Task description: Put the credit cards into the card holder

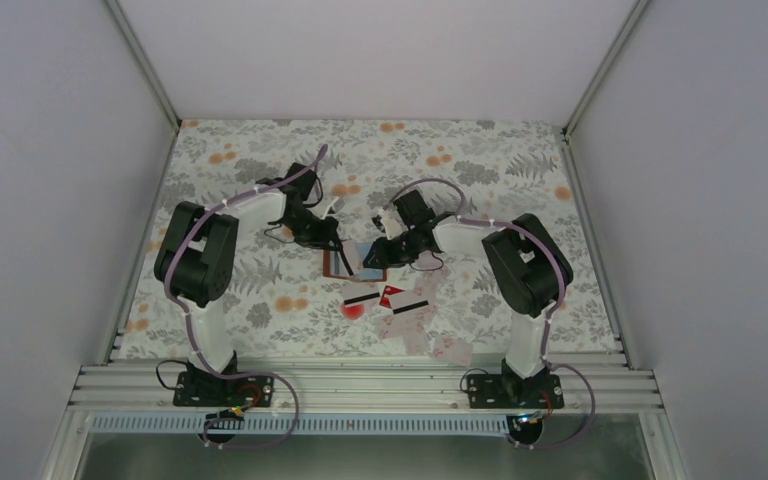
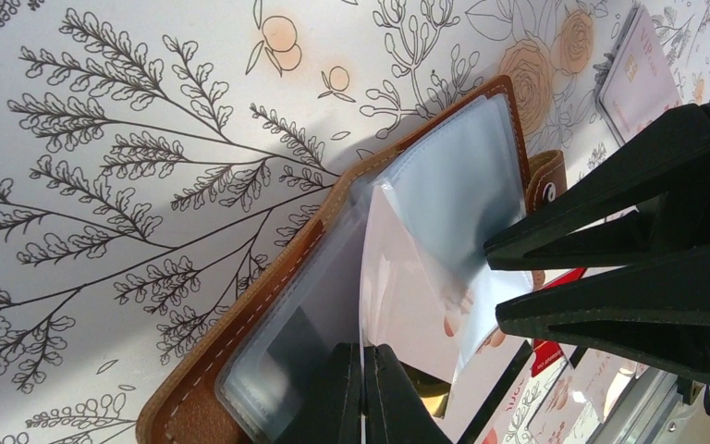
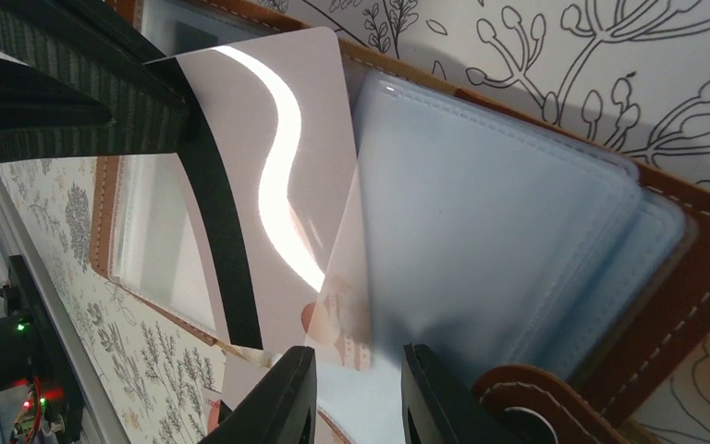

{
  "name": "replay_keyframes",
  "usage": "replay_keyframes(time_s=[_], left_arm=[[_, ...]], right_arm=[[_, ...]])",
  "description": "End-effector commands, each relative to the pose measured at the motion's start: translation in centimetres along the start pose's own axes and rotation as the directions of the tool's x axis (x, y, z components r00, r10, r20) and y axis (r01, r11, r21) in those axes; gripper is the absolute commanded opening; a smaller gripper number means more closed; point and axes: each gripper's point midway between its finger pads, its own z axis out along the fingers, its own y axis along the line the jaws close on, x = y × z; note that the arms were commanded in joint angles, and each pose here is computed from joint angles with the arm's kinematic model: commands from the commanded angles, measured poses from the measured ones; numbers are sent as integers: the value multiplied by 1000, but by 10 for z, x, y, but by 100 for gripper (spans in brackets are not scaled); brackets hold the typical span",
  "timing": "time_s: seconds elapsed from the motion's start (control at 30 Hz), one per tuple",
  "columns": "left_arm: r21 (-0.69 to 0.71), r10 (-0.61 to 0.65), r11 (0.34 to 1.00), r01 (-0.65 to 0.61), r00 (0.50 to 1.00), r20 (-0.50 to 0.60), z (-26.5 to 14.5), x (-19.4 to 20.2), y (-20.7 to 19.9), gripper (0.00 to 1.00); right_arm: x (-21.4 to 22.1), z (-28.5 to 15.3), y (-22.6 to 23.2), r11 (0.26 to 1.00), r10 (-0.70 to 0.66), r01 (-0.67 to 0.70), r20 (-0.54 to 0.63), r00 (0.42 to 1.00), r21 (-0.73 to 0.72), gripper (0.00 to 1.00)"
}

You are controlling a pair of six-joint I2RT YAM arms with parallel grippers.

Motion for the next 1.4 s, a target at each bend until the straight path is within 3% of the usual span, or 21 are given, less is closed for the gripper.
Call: replay_keyframes(time_s=[0.0, 0.47, 1.37], left_arm=[[-75, 17, 997, -18, 1000, -11, -4, 1, 12, 2], [-56, 30, 998, -31, 999, -19, -4, 8, 7, 2], [-128, 53, 989, -74, 986, -157, 29, 19, 10, 2]], right_arm=[[10, 12, -32, 993, 19, -16, -30, 999, 117, 25], [-12, 12, -40, 988, -23, 26, -20, 1000, 150, 25], [-11, -1, -55, 984, -37, 39, -14, 999, 173, 24]])
